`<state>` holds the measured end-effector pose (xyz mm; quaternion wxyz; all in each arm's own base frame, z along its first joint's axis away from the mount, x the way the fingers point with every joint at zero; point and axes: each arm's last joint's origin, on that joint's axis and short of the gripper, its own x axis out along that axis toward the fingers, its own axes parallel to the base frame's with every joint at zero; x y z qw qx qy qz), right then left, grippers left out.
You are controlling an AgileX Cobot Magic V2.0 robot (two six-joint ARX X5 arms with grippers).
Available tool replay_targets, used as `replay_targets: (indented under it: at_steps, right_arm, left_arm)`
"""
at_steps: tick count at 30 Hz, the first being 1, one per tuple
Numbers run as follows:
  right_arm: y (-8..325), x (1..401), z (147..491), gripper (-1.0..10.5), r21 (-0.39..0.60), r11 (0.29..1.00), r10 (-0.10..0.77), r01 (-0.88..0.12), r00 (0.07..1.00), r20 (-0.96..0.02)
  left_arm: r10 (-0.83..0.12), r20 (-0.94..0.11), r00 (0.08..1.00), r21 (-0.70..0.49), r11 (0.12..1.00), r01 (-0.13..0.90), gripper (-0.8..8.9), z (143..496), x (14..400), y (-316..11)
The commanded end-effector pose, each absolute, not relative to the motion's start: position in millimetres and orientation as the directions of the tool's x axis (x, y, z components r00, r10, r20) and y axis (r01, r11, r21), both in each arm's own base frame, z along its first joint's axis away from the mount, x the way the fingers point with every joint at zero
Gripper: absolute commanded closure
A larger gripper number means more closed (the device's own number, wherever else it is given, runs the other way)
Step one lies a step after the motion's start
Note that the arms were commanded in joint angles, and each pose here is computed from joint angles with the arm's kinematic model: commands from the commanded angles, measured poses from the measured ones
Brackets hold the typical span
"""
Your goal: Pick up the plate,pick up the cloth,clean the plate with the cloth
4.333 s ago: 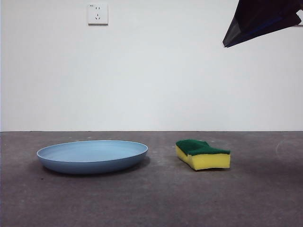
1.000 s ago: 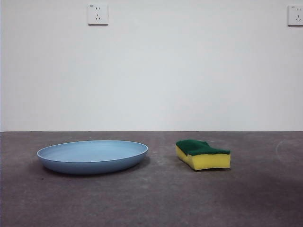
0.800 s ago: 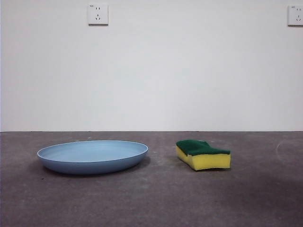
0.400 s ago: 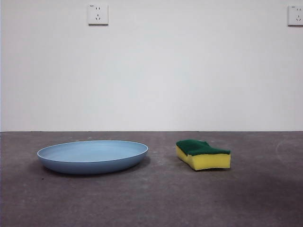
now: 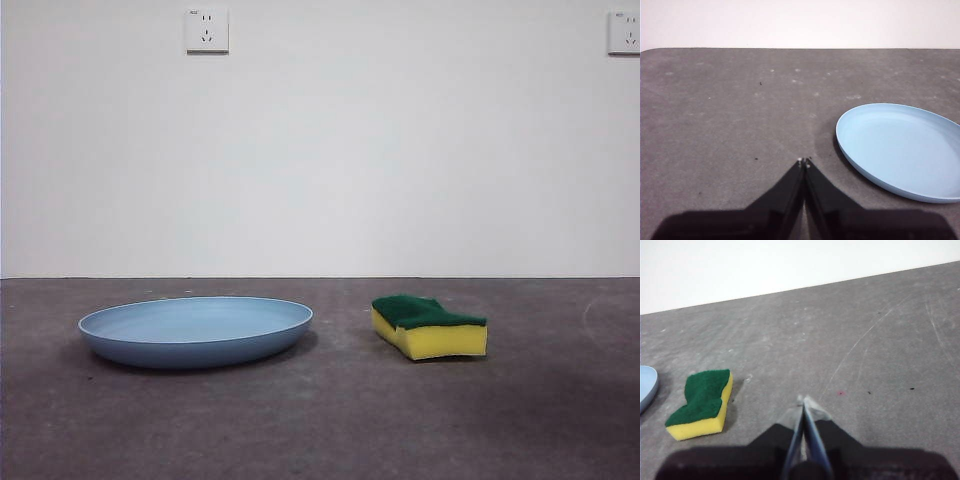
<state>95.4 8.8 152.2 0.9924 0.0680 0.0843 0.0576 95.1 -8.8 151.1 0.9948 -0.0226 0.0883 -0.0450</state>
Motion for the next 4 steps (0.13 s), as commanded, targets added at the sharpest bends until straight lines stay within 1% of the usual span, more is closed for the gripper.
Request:
replay_targets:
  at_steps: [1,4]
  right_arm:
    - [8.6,95.7,147.7,9.5,0.154,0.984,0.121,-0.093,0.976,-0.18]
    - [8.6,95.7,147.7,9.5,0.154,0.984,0.121,-0.093,0.976,-0.18]
  left_arm:
    - [-0.091,-0.184,0.979,-0.059,0.995,0.082,8.15,146.9,95.7,-8.7]
    - [-0.091,-0.184,0.979,-0.059,0.995,0.081,8.15,146.9,95.7,-8.7]
